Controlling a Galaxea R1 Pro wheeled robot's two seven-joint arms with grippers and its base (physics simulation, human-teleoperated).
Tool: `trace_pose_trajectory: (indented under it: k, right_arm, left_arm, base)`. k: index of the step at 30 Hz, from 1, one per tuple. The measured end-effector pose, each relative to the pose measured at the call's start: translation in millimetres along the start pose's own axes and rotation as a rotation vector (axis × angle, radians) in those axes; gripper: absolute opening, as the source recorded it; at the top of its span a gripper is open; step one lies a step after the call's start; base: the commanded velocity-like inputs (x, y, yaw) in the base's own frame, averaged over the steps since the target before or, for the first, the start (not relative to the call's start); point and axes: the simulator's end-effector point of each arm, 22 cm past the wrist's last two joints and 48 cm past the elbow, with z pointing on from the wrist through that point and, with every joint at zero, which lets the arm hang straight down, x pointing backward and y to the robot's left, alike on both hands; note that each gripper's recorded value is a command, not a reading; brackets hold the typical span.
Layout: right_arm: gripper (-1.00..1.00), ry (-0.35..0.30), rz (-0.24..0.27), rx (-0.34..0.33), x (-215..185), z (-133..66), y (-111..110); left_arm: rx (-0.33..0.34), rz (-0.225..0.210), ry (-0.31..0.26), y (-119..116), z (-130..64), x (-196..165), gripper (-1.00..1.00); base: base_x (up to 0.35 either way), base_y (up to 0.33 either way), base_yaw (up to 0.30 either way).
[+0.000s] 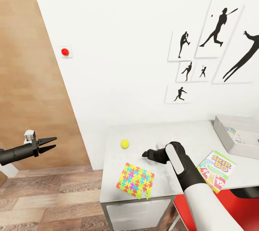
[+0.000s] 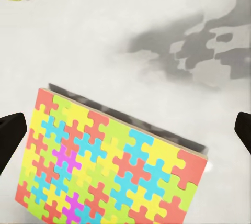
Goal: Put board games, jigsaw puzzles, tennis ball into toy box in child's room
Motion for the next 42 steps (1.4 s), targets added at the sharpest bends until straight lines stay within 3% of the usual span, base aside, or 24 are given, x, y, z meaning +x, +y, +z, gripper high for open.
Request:
trace_pose_trajectory:
  k: [42]
  right_arm:
    - [1.00,0.065,0.023,0.018,20,30.8,-18]
  left_arm:
    - [-0.032,-0.051,0.033,34,11.5,16,1.00]
  base:
    - [-0.006,0.031,0.000]
